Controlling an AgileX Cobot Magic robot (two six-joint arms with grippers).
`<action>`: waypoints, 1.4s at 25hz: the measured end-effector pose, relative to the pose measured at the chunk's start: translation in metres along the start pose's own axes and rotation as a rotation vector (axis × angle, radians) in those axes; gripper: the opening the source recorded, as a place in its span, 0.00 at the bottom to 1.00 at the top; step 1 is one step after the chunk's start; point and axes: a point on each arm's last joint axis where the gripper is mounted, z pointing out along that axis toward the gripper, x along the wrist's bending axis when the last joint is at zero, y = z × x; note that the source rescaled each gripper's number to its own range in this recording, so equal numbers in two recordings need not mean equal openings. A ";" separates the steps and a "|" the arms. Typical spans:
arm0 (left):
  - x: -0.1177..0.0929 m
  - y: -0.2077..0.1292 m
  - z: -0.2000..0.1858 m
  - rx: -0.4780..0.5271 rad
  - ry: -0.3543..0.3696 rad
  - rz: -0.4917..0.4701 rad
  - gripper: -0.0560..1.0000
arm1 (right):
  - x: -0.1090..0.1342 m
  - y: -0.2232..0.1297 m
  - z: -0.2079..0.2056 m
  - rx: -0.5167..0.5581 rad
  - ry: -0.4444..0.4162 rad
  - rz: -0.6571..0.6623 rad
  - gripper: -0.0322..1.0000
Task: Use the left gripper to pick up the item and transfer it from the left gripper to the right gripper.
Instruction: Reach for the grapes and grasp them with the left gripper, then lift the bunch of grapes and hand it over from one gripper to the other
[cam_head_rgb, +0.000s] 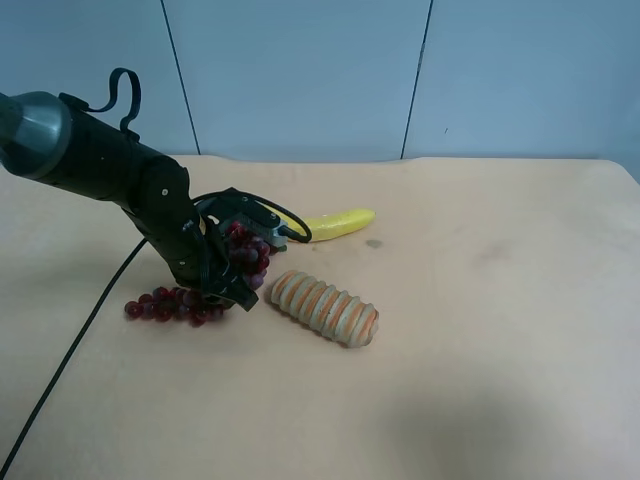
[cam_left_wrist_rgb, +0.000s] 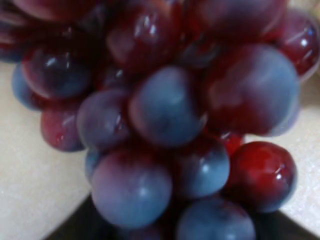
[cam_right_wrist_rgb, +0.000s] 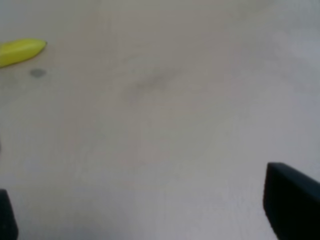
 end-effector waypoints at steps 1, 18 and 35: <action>0.000 0.000 0.000 0.000 0.000 0.000 0.07 | 0.000 0.000 0.000 0.000 0.000 0.000 0.98; 0.013 0.007 -0.098 -0.134 0.052 -0.018 0.07 | 0.000 0.000 0.000 0.000 0.000 0.000 0.98; 0.012 -0.006 -0.237 -0.326 0.055 -0.072 0.07 | 0.000 0.000 0.000 0.000 0.000 0.000 0.98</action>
